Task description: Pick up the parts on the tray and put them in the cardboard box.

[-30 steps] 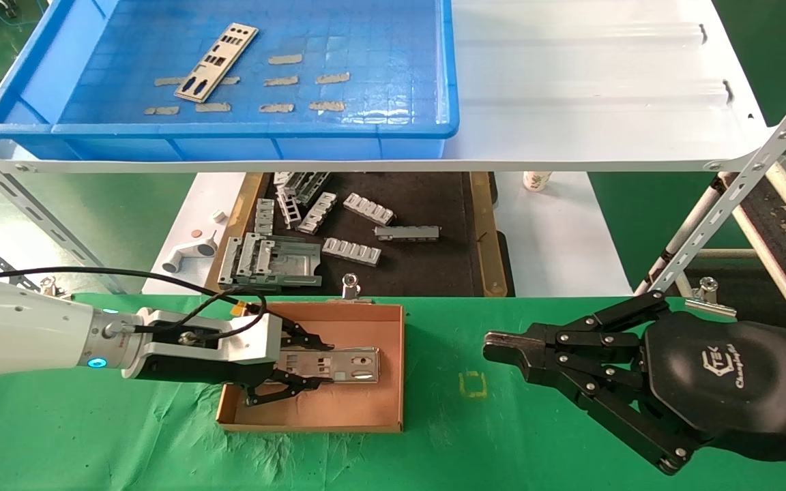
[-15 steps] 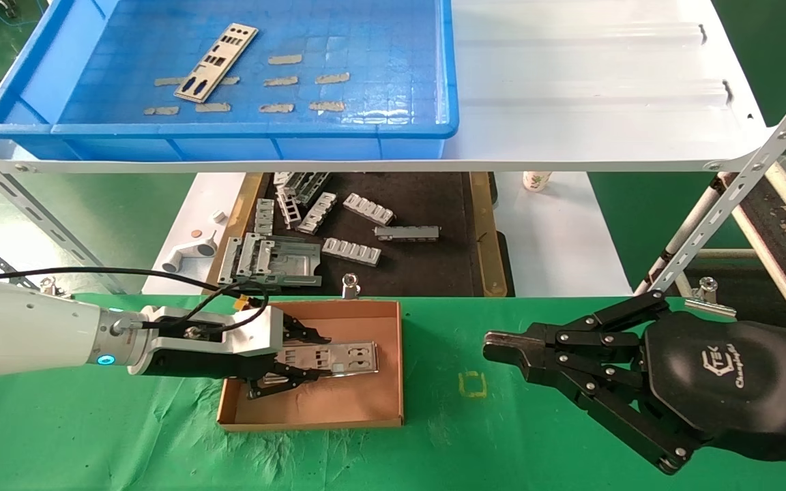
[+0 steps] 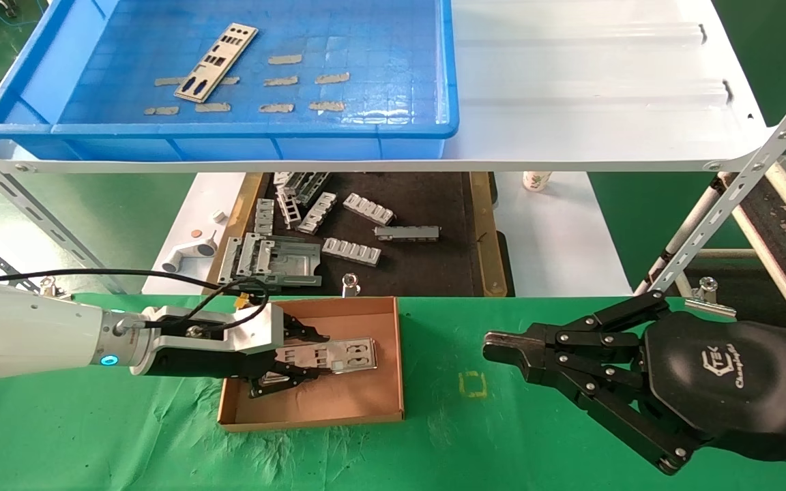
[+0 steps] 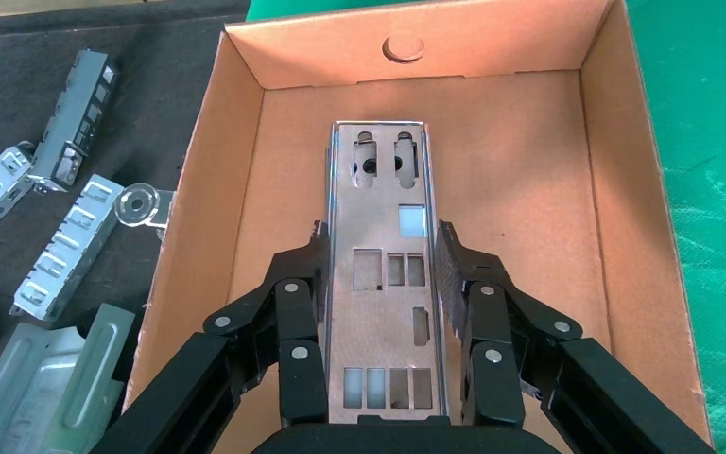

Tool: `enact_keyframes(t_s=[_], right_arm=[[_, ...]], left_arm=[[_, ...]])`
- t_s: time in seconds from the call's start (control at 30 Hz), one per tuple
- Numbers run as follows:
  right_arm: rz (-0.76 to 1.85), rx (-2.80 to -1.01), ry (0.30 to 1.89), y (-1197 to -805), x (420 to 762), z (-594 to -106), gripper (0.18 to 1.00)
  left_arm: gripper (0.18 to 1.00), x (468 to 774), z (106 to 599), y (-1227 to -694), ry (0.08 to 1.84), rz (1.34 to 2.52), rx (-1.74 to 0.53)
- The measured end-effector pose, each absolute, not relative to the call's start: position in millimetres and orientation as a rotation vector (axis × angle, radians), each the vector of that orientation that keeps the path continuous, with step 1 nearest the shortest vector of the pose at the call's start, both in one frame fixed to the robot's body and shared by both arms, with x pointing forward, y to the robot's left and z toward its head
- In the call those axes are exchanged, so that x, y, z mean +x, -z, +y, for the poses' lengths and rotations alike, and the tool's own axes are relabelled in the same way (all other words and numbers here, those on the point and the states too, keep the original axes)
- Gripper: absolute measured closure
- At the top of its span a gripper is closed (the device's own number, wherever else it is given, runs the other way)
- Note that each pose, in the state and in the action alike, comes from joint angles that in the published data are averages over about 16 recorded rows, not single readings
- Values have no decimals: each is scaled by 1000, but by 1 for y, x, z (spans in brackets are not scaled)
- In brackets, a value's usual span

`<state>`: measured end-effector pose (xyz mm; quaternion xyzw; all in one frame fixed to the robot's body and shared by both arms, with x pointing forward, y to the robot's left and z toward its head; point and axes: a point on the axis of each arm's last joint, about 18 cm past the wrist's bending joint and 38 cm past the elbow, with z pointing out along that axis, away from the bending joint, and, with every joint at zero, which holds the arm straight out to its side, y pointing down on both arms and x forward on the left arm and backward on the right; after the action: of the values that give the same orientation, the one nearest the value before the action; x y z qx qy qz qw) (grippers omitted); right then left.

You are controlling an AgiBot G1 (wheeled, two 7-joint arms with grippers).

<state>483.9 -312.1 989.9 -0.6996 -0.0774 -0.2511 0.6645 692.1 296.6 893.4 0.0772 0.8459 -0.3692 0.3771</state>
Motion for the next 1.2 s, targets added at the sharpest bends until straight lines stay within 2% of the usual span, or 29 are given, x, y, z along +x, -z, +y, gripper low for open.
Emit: enact_keyframes(t_s=[0.33, 0.53, 0.87, 1.2], right_arm=[[-175, -1580, 567, -990, 484, -312, 988], [-175, -1580, 567, -990, 484, -312, 988], [-175, -1580, 567, -990, 484, -312, 988], [-175, -1580, 567, -990, 484, -312, 988]], left_arm=[[669, 693, 297, -896, 947, 2151, 192], [580, 693, 296, -898, 954, 2146, 199], [383, 693, 283, -902, 1019, 2140, 182], [245, 691, 269, -910, 1123, 2117, 156]])
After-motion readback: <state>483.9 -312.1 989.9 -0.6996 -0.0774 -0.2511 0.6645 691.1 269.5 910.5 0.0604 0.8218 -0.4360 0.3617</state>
